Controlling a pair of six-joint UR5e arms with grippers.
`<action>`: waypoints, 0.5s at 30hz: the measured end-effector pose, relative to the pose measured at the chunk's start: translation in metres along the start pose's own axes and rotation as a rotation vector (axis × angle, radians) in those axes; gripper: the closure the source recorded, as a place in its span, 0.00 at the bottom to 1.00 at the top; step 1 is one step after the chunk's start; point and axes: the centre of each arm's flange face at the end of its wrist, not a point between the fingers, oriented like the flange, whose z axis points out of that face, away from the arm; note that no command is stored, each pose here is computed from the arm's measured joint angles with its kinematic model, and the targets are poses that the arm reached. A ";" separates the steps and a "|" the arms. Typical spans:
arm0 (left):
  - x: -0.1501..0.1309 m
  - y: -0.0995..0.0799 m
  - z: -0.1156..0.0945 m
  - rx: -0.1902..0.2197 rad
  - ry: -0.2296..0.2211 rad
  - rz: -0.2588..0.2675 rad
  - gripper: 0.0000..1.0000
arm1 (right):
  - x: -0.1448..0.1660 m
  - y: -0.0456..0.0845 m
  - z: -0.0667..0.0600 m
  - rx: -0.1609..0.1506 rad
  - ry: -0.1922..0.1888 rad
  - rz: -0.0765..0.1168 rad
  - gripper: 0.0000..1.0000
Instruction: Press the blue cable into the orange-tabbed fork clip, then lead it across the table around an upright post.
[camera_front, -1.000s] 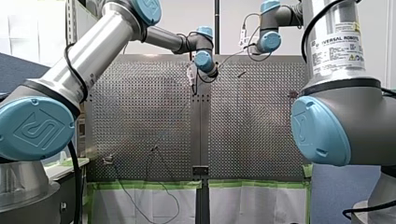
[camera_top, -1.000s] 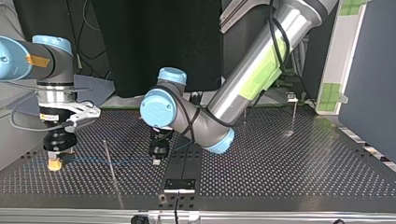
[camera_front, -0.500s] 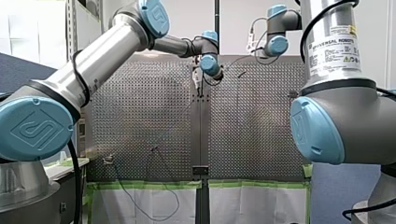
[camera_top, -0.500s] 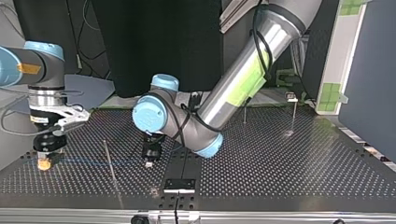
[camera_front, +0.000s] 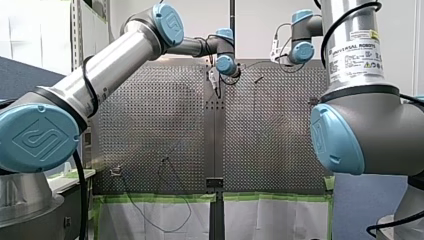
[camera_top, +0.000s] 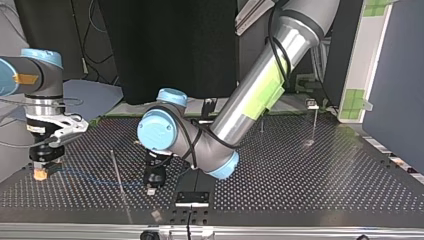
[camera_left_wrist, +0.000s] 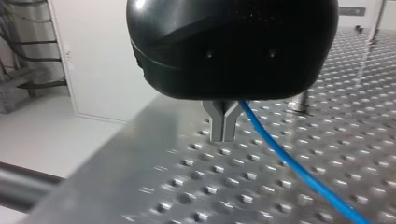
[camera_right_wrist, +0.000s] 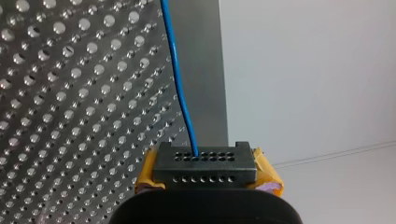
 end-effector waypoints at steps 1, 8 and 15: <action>-0.003 -0.001 0.001 0.002 -0.007 -0.002 1.00 | -0.001 0.002 0.000 -0.003 -0.001 0.000 1.00; -0.019 -0.009 0.003 0.024 -0.053 -0.009 1.00 | -0.016 0.016 0.004 -0.029 -0.026 0.002 1.00; 0.000 -0.008 0.003 0.025 -0.051 0.013 1.00 | -0.027 0.026 0.004 -0.047 -0.045 0.003 1.00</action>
